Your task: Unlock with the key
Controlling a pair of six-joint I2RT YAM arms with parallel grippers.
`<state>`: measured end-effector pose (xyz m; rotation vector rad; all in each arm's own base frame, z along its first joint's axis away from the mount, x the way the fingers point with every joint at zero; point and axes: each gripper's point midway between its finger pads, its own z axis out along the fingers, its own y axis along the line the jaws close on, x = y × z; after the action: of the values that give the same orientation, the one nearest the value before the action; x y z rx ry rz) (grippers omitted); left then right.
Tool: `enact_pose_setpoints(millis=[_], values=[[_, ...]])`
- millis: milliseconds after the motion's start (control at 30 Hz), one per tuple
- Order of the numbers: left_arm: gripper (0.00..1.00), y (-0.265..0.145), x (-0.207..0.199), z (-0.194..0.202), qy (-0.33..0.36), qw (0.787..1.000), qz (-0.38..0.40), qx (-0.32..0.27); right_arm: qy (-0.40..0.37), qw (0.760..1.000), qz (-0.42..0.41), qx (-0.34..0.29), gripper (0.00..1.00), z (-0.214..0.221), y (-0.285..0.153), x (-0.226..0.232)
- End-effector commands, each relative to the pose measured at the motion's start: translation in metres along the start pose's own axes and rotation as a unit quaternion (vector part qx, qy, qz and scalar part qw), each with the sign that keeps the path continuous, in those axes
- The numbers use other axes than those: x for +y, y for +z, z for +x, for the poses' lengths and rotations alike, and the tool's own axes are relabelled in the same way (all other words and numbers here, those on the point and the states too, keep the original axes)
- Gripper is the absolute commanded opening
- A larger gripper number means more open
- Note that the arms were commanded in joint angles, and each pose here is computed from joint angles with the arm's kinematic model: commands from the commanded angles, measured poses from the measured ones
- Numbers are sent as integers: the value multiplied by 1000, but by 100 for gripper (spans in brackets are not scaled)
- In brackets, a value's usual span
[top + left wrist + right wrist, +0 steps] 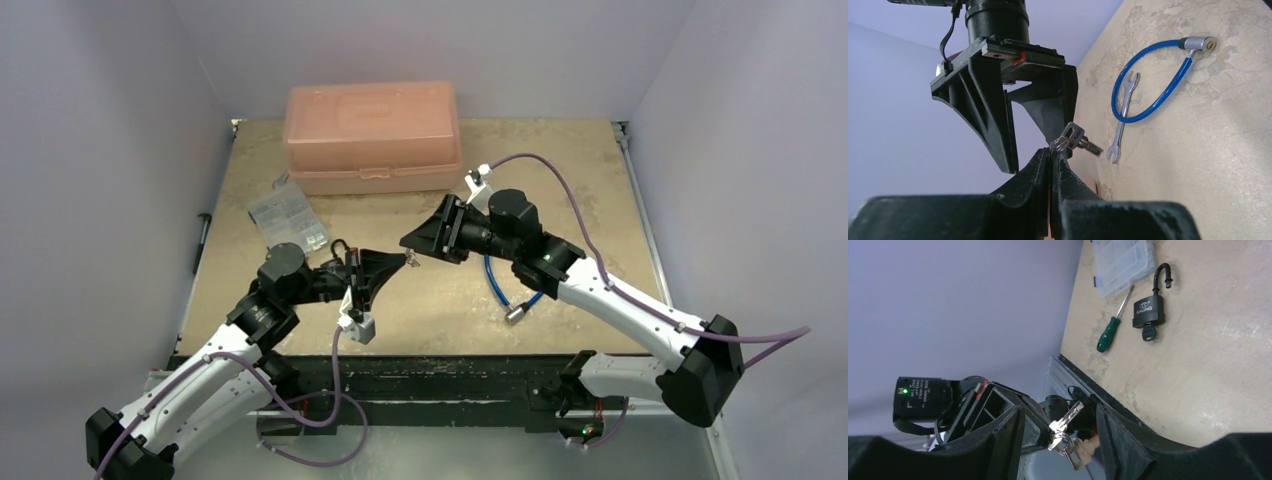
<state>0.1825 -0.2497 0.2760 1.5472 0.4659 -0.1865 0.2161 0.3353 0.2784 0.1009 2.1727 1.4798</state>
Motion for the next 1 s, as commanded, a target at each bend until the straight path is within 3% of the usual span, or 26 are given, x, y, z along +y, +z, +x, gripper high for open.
enact_pose_setpoints(millis=[0, 233, 433, 700, 867, 967], values=[[0, 2, 11, -19, 33, 999, -15, -40, 13, 999, -41, 5, 60, -2, 5, 16], [0, 2, 8, -18, 34, 999, -14, -40, 26, 999, -28, 11, 58, -1, 14, 8], [0, 2, 8, -20, 33, 998, -15, -46, 28, 999, -34, 17, 49, -1, 20, 9], [0, 2, 6, -20, 32, 998, -15, -45, 20, 998, -50, 11, 30, -4, 20, 15], [0, 2, 4, -20, 29, 998, -13, -46, 17, 998, -58, 11, 0, -5, 18, 20], [0, 2, 3, -20, 29, 998, -9, -46, 12, 998, -58, 9, 0, -6, 16, 22]])
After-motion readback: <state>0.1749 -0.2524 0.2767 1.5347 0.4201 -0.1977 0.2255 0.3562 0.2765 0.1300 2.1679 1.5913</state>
